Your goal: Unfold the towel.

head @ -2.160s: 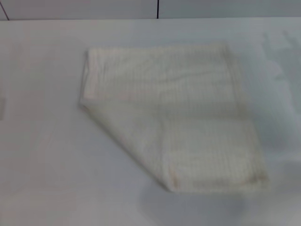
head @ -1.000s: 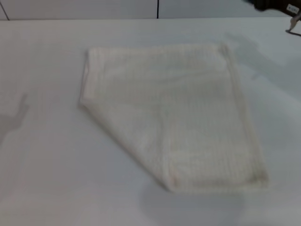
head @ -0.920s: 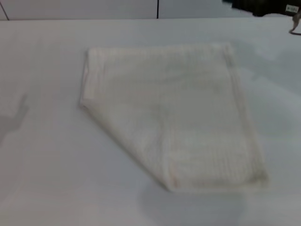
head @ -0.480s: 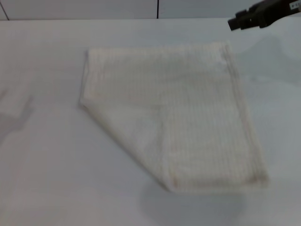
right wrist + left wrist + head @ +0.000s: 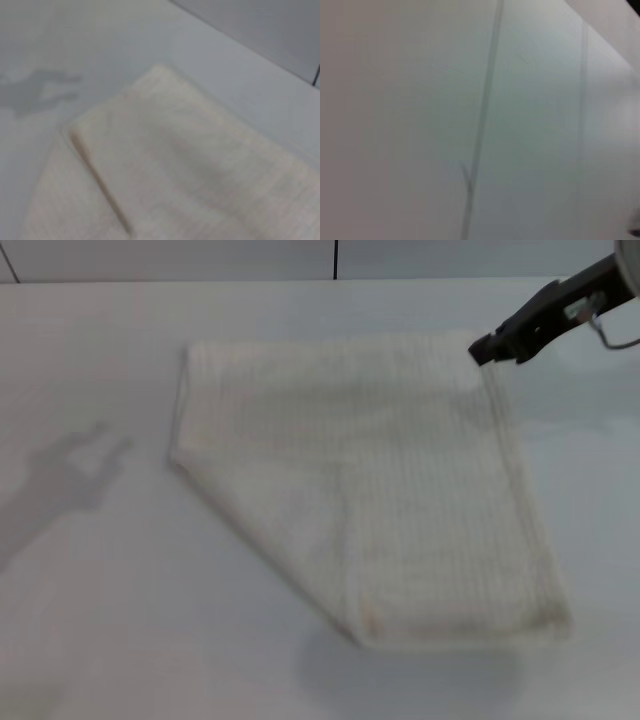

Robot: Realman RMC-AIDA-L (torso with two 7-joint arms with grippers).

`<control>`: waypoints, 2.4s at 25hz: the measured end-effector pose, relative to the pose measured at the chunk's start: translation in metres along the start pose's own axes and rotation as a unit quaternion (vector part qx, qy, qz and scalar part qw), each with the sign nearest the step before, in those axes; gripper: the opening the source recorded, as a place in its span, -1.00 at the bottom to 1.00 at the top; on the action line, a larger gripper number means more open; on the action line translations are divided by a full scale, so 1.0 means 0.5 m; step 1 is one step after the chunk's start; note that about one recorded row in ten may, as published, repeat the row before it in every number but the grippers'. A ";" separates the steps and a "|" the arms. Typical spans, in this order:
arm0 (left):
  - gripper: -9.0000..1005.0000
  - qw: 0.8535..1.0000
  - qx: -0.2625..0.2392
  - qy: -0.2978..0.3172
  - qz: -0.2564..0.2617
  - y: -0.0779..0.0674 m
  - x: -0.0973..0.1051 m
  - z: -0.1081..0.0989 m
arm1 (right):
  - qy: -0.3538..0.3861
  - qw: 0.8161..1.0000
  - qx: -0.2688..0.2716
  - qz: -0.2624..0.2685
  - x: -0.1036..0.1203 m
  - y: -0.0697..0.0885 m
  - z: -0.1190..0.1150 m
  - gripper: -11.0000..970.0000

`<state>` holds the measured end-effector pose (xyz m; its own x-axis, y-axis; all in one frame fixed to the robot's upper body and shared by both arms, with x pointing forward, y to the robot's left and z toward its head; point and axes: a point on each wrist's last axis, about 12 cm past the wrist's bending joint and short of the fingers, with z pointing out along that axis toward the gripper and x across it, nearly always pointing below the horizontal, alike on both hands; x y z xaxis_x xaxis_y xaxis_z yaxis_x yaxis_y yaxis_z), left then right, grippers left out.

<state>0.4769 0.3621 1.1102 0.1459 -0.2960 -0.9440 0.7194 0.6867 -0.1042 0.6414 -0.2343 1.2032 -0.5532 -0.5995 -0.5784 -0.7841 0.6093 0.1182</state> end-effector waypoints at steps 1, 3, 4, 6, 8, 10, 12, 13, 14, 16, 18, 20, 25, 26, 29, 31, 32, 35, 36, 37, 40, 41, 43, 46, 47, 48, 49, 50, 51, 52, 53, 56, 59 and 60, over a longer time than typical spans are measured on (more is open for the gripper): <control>-0.05 1.000 0.012 0.010 -0.002 0.002 -0.005 0.006 | 0.001 1.000 -0.001 0.000 0.002 0.003 0.006 -0.91; -0.22 0.996 0.062 0.055 -0.009 0.013 -0.027 0.036 | 0.000 1.000 0.000 0.003 0.007 0.004 0.015 -0.98; -0.32 0.996 0.062 0.055 -0.009 0.013 -0.027 0.036 | 0.000 1.000 0.000 0.003 0.007 0.004 0.015 -0.98; -0.50 0.992 0.091 0.088 -0.025 0.022 -0.038 0.059 | 0.000 1.000 0.001 0.007 0.015 0.005 0.024 -0.98; -0.68 0.983 0.131 0.125 -0.027 0.024 -0.048 0.085 | 0.001 1.000 0.001 0.015 0.026 0.005 0.036 -0.98; -0.74 0.980 0.142 0.137 -0.027 0.024 -0.050 0.094 | 0.003 1.000 0.000 0.017 0.030 0.005 0.039 -0.98; -0.80 0.970 0.164 0.178 -0.030 0.026 -0.054 0.122 | 0.007 1.000 -0.003 0.021 0.036 0.005 0.046 -0.98; -0.83 0.966 0.163 0.199 -0.033 0.029 -0.055 0.134 | 0.010 1.000 -0.003 0.024 0.040 0.004 0.051 -0.98; -0.86 0.966 0.163 0.199 -0.033 0.029 -0.055 0.134 | 0.010 1.000 -0.003 0.024 0.040 0.004 0.051 -0.98; -0.93 0.955 0.154 0.251 -0.031 0.036 -0.054 0.168 | 0.012 1.000 0.000 0.028 0.044 0.002 0.056 -0.98; -0.99 0.949 0.151 0.276 -0.027 0.038 -0.052 0.189 | 0.019 0.999 0.003 0.033 0.052 -0.001 0.065 -0.98; -0.96 0.949 0.151 0.276 -0.027 0.038 -0.052 0.189 | 0.022 0.999 0.004 0.034 0.054 -0.002 0.068 -0.98; -0.88 0.921 0.143 0.363 -0.005 0.033 -0.028 0.267 | 0.033 0.998 0.008 0.043 0.064 -0.006 0.082 -0.98; -0.86 0.921 0.143 0.363 -0.005 0.033 -0.028 0.267 | 0.034 0.998 0.007 0.045 0.065 -0.006 0.084 -0.98; -0.78 0.901 0.143 0.409 0.015 0.023 0.003 0.310 | 0.042 0.998 0.008 0.052 0.073 -0.008 0.091 -0.98; -0.68 0.897 0.137 0.419 0.024 0.019 0.017 0.323 | 0.049 0.997 0.013 0.057 0.079 -0.011 0.096 -0.98; -0.63 0.897 0.135 0.421 0.027 0.018 0.022 0.328 | 0.052 0.997 0.014 0.060 0.082 -0.012 0.098 -0.98; -0.48 0.897 0.132 0.422 0.029 0.014 0.032 0.334 | 0.055 0.996 0.019 0.067 0.090 -0.015 0.105 -0.98; -0.43 0.898 0.130 0.419 0.026 0.014 0.035 0.335 | 0.055 0.996 0.019 0.067 0.090 -0.015 0.105 -0.98; -0.37 0.901 0.126 0.415 0.023 0.015 0.038 0.335 | 0.054 0.996 0.023 0.070 0.093 -0.017 0.106 -0.98; -0.27 0.909 0.112 0.402 0.009 0.018 0.048 0.336 | 0.053 0.995 0.032 0.077 0.103 -0.023 0.112 -0.98; -0.27 0.910 0.109 0.400 0.005 0.019 0.051 0.336 | 0.054 0.995 0.033 0.080 0.106 -0.024 0.115 -0.98; -0.27 0.913 0.099 0.396 -0.002 0.021 0.057 0.335 | 0.059 0.994 0.034 0.083 0.113 -0.024 0.120 -0.98; -0.27 0.915 0.095 0.393 -0.010 0.021 0.064 0.333 | 0.062 0.994 0.037 0.082 0.115 -0.024 0.122 -0.98; -0.27 0.915 0.094 0.392 -0.013 0.021 0.066 0.332 | 0.065 0.994 0.039 0.082 0.117 -0.025 0.124 -0.98; -0.27 0.916 0.092 0.390 -0.018 0.021 0.070 0.330 | 0.069 0.993 0.044 0.083 0.123 -0.027 0.126 -0.98; -0.27 0.916 0.092 0.390 -0.018 0.021 0.070 0.330 | 0.069 0.993 0.044 0.083 0.123 -0.027 0.126 -0.98; -0.27 0.916 0.092 0.390 -0.020 0.020 0.071 0.328 | 0.072 0.993 0.046 0.084 0.126 -0.028 0.127 -0.98; -0.27 0.916 0.092 0.390 -0.021 0.020 0.072 0.328 | 0.073 0.992 0.048 0.086 0.128 -0.029 0.127 -0.98; -0.27 0.916 0.092 0.391 -0.022 0.020 0.073 0.328 | 0.074 0.992 0.050 0.087 0.130 -0.029 0.128 -0.98; -0.27 0.915 0.093 0.392 -0.024 0.018 0.076 0.327 | 0.076 0.992 0.051 0.090 0.135 -0.030 0.129 -0.98; -0.27 0.915 0.094 0.393 -0.025 0.017 0.077 0.327 | 0.077 0.991 0.051 0.093 0.139 -0.030 0.129 -0.98; -0.27 0.914 0.094 0.393 -0.027 0.017 0.078 0.327 | 0.074 0.991 0.052 0.096 0.142 -0.031 0.127 -0.98; -0.27 0.914 0.095 0.394 -0.029 0.016 0.081 0.327 | 0.074 0.991 0.052 0.097 0.143 -0.031 0.127 -0.98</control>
<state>0.5996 0.2468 1.1225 -0.3767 0.2919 -0.8791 0.8262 0.5351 -0.1763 0.6320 -0.2538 1.1089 -0.7323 -0.5307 -0.4267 -0.6298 0.7661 0.1279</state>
